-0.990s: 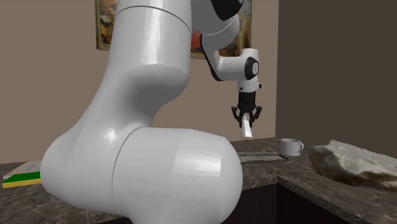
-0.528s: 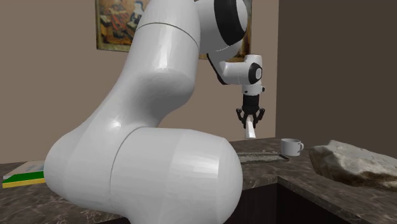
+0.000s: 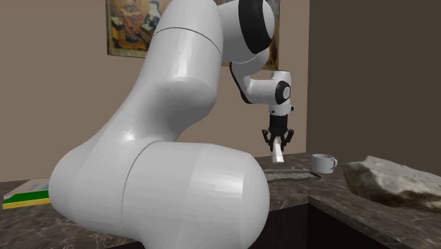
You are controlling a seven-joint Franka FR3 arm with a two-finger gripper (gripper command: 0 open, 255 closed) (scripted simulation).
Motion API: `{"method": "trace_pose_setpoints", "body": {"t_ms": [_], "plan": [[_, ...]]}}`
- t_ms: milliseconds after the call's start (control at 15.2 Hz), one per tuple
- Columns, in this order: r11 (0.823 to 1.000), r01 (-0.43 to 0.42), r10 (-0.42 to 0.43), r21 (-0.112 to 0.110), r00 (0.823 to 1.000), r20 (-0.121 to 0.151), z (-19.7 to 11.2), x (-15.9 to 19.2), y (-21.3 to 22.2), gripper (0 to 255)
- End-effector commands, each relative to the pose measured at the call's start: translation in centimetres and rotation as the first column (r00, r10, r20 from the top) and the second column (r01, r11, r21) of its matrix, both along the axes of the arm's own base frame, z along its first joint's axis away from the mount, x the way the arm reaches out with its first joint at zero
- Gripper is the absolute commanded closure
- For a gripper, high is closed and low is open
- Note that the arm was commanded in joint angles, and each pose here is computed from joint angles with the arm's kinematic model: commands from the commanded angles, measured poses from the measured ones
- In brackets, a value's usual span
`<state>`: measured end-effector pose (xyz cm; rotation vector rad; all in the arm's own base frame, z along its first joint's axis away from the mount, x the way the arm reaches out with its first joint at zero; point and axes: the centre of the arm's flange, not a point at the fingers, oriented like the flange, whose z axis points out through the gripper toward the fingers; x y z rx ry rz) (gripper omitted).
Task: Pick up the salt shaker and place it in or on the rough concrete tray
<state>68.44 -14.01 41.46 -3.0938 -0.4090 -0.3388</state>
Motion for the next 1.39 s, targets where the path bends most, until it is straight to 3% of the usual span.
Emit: {"method": "trace_pose_setpoints", "body": {"t_ms": [0, 198, 726, 792, 1122, 1320], "plan": [[1.0, 0.0, 0.0, 0.0, 1.0, 0.0, -1.2, 0.0, 0.1, 255], [1.0, 0.0, 0.0, 0.0, 1.0, 0.0, -2.7, 0.0, 0.1, 255], [1.0, 0.0, 0.0, 0.0, 1.0, 0.0, -2.7, 0.0, 0.1, 255], [1.0, 0.0, 0.0, 0.0, 1.0, 0.0, -2.7, 0.0, 0.1, 0], [1.0, 0.0, 0.0, 0.0, 1.0, 0.0, -2.7, 0.0, 0.1, 0], [1.0, 0.0, 0.0, 0.0, 1.0, 0.0, 1.2, -0.8, -0.1, 0]]}}
